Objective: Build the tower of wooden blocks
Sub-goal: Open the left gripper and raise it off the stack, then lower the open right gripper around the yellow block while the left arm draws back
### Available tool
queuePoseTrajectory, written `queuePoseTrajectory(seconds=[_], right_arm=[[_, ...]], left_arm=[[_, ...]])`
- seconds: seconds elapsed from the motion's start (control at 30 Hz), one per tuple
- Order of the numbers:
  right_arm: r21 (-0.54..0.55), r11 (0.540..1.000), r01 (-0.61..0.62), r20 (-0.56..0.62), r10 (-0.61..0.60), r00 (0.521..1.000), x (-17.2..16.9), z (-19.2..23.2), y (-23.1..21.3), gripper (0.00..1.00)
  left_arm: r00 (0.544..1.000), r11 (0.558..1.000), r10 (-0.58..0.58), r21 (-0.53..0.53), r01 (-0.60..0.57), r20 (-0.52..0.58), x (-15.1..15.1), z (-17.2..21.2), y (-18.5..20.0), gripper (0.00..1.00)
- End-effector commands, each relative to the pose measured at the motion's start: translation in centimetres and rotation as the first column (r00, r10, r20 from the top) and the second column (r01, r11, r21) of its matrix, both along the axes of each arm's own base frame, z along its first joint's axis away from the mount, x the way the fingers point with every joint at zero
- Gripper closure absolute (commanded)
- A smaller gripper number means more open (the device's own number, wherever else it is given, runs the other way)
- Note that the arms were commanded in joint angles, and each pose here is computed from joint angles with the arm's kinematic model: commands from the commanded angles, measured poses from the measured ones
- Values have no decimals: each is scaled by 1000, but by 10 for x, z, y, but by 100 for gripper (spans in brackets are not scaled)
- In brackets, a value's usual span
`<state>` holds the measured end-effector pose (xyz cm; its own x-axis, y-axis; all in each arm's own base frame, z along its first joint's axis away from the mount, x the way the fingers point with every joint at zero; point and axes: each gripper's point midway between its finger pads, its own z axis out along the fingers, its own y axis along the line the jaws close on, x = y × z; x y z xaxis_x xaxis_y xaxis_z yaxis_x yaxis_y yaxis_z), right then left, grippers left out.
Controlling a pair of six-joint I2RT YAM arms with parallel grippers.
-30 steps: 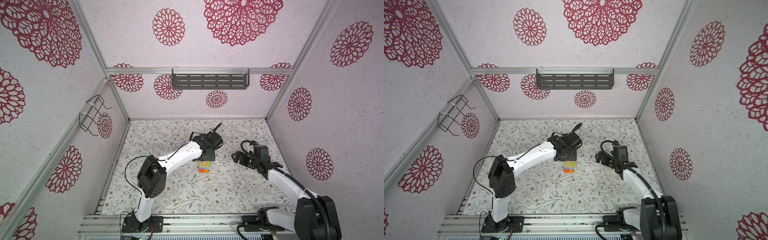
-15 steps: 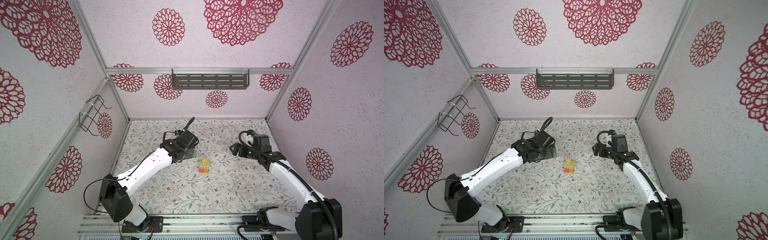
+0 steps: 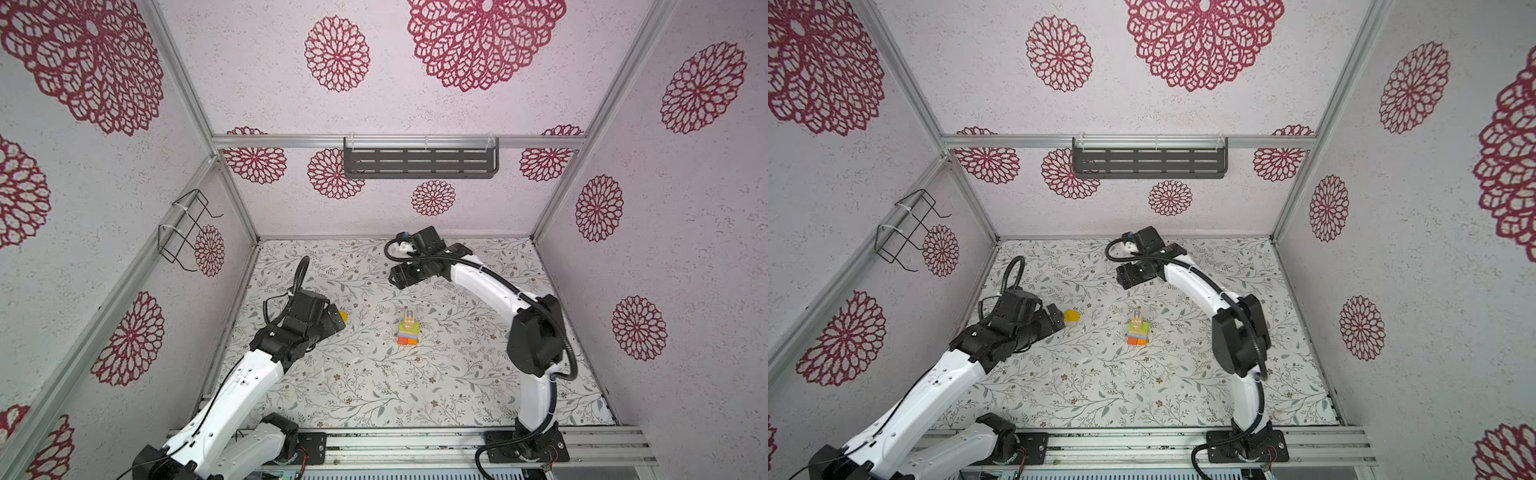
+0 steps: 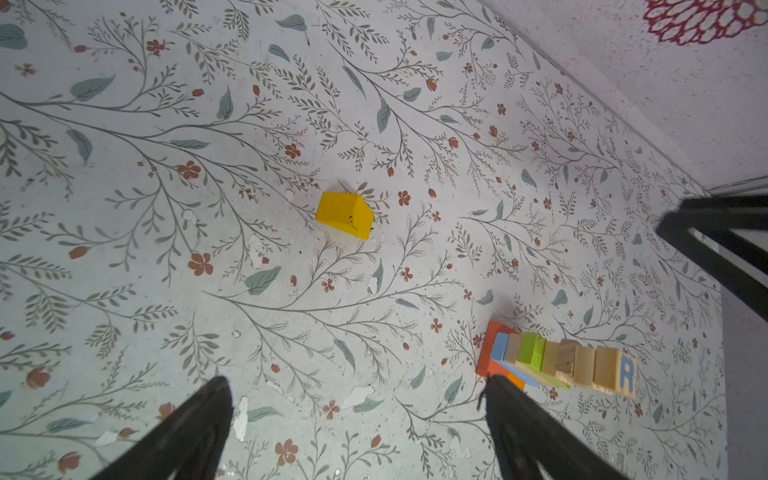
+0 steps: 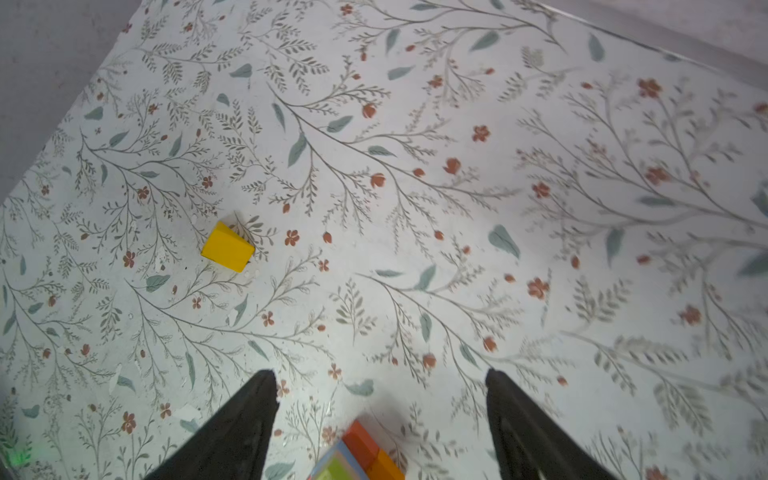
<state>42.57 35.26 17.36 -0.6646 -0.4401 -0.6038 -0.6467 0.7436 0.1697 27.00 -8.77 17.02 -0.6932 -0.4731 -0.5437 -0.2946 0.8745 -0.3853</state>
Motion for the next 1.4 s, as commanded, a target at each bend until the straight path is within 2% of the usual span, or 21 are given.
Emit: queuePoseTrajectory(seconds=[0.0, 0.2, 0.43, 0.6, 1.0, 1.37], right_arm=[[-69, 986, -153, 11, 154, 988, -13, -2, 33, 21], [-49, 958, -282, 77, 285, 955, -20, -18, 89, 19], [31, 924, -382, 88, 378, 921, -37, -42, 136, 19], [-8, 898, -440, 101, 438, 893, -53, -63, 155, 15], [-17, 878, -477, 106, 477, 873, -66, -88, 176, 16], [-46, 899, -435, 126, 437, 891, -60, -108, 183, 23]], left_arm=[[997, 998, -25, -63, 29, 67, -1, 10, -7, 2], [991, 998, -17, -50, 23, 132, -15, 20, 6, 3], [977, 994, -1, -105, 24, 213, -31, 38, 12, 3], [976, 997, 4, -82, 14, 217, -36, 42, 18, 3], [978, 995, 27, -98, -7, 205, -42, 35, 21, 3], [985, 995, 30, -97, -14, 169, -40, 25, 20, 3]])
